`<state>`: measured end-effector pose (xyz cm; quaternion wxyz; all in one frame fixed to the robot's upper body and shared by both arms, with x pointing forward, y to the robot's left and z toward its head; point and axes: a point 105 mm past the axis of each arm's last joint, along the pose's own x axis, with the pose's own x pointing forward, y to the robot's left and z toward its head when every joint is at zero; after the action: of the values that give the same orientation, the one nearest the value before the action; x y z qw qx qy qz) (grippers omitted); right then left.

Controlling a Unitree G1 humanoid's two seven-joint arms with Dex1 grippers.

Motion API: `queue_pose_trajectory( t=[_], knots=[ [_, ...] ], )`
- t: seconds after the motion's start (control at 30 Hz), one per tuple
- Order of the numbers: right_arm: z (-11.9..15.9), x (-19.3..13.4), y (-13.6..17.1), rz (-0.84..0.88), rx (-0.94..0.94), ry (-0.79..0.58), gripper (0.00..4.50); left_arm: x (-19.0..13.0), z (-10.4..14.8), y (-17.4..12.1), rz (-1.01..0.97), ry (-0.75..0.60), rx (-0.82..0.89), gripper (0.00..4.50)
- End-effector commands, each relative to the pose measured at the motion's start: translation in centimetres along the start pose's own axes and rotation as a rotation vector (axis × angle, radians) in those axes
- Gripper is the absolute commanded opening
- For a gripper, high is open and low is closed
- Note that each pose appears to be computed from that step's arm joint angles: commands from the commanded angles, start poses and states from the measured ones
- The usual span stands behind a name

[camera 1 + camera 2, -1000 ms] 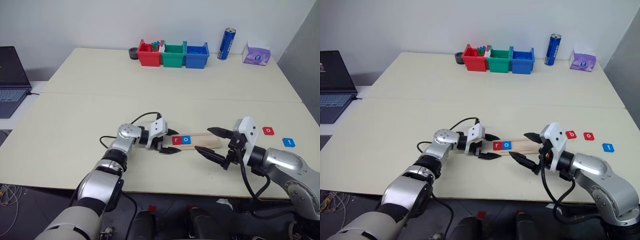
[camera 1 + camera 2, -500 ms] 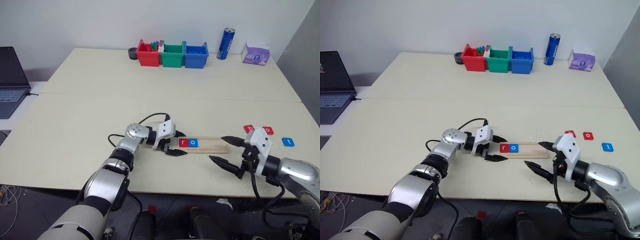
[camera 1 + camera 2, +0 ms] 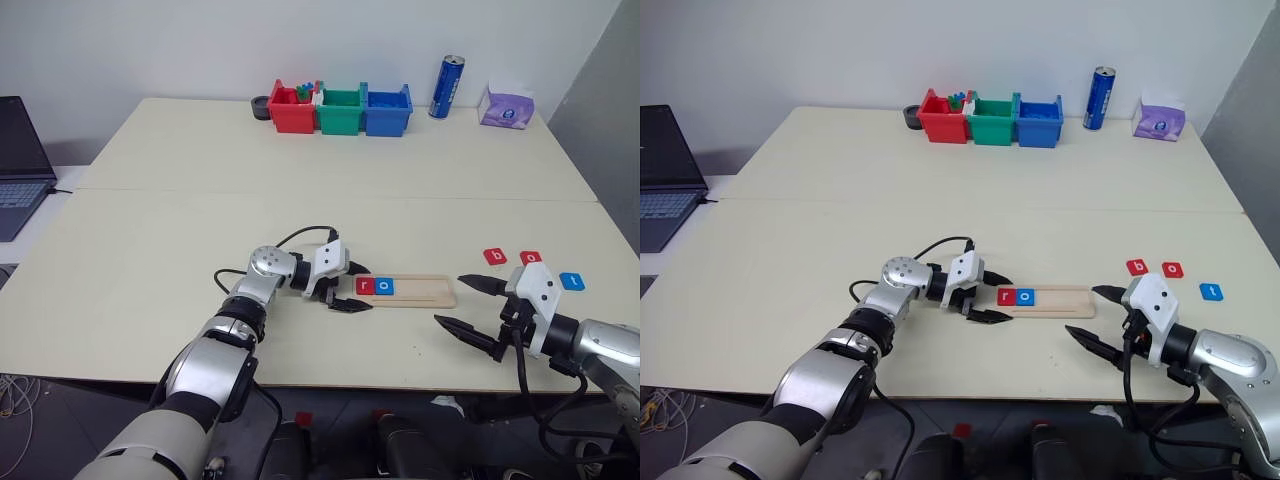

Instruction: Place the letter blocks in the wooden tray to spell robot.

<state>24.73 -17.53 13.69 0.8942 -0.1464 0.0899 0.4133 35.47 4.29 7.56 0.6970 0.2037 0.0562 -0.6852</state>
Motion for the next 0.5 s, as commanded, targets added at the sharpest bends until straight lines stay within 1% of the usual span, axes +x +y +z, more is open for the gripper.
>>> queue_pose_trajectory(
  t=[0.03,0.33,0.5],
  knots=[
    [0.77,-0.30,-0.15,-0.007,-0.033,-0.031,4.50,0.37,0.49,0.15,-0.004,-0.001,0.021,3.38],
    [0.83,-0.06,0.00,-0.006,-0.030,-0.040,4.50,1.08,1.36,0.49,0.001,-0.019,0.031,3.38],
    [0.93,0.07,0.14,-0.004,-0.028,-0.045,4.50,0.92,1.25,0.54,0.003,-0.012,0.030,3.38]
  ],
)
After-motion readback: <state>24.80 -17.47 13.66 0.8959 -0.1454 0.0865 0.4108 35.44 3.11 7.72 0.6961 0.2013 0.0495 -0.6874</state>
